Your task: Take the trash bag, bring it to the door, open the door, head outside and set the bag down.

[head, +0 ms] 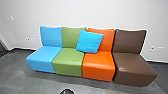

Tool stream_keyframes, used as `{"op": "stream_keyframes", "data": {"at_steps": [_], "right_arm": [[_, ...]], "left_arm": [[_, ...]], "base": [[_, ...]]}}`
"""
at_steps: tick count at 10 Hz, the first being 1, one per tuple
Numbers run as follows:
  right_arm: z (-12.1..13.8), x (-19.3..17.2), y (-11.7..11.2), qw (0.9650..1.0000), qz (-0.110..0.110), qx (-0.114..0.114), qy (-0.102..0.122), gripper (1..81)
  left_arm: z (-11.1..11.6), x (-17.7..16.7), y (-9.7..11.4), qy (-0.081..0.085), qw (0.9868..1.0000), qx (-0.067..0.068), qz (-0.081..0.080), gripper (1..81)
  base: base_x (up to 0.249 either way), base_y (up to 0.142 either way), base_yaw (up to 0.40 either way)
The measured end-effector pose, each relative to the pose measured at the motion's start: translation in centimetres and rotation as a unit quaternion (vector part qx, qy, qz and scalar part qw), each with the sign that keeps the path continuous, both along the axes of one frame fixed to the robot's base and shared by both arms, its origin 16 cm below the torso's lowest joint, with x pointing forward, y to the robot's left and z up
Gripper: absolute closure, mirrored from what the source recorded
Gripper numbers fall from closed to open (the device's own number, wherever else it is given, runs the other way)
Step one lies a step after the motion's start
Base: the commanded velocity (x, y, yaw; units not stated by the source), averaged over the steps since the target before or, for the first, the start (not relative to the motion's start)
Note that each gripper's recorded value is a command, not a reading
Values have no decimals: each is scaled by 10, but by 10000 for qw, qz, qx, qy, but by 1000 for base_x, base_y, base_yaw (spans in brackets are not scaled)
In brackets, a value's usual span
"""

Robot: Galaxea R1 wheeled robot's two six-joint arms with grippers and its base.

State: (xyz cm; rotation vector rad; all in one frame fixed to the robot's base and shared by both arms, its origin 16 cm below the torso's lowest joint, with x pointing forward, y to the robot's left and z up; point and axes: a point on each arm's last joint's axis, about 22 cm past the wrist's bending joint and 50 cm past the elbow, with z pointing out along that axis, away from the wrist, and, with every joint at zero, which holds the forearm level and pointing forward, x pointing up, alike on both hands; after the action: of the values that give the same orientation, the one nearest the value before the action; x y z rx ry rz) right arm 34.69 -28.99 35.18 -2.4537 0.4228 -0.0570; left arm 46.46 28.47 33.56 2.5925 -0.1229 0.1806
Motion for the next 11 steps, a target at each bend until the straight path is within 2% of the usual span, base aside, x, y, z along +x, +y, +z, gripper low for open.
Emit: {"op": "stream_keyframes", "data": {"at_steps": [2, 4, 5, 7, 8, 9, 11], "right_arm": [[5, -34, -1, 9996, 17, -40, 263, 10], [14, -75, 3, 9983, 10, -24, 585, 10], [16, -107, 6, 9966, 16, -34, 828, 10], [13, -160, 7, 9933, -29, -143, 1144, 10], [12, -173, 15, 9934, -73, -144, 1132, 10], [14, -182, 32, 9941, -103, -74, 1073, 10], [20, -203, 56, 9952, -71, -26, 979, 10]], "left_arm": [[2, -73, 5, 456, 9989, -45, -48, 811], [11, -130, 20, 708, 9975, -13, -20, 811], [15, -159, 20, 822, 9966, -29, -15, 811], [25, -215, 8, 1021, 9947, -146, -27, 811], [31, -234, 5, 996, 9949, -172, -59, 811], [39, -249, 2, 891, 9958, -190, -82, 811], [50, -276, -18, 730, 9969, -272, -139, 811]], "base": [[0, 0, 0], [0, 0, 0], [0, 0, 0], [0, 0, 0], [0, 0, 0], [0, 0, 0], [0, 0, 0]]}}
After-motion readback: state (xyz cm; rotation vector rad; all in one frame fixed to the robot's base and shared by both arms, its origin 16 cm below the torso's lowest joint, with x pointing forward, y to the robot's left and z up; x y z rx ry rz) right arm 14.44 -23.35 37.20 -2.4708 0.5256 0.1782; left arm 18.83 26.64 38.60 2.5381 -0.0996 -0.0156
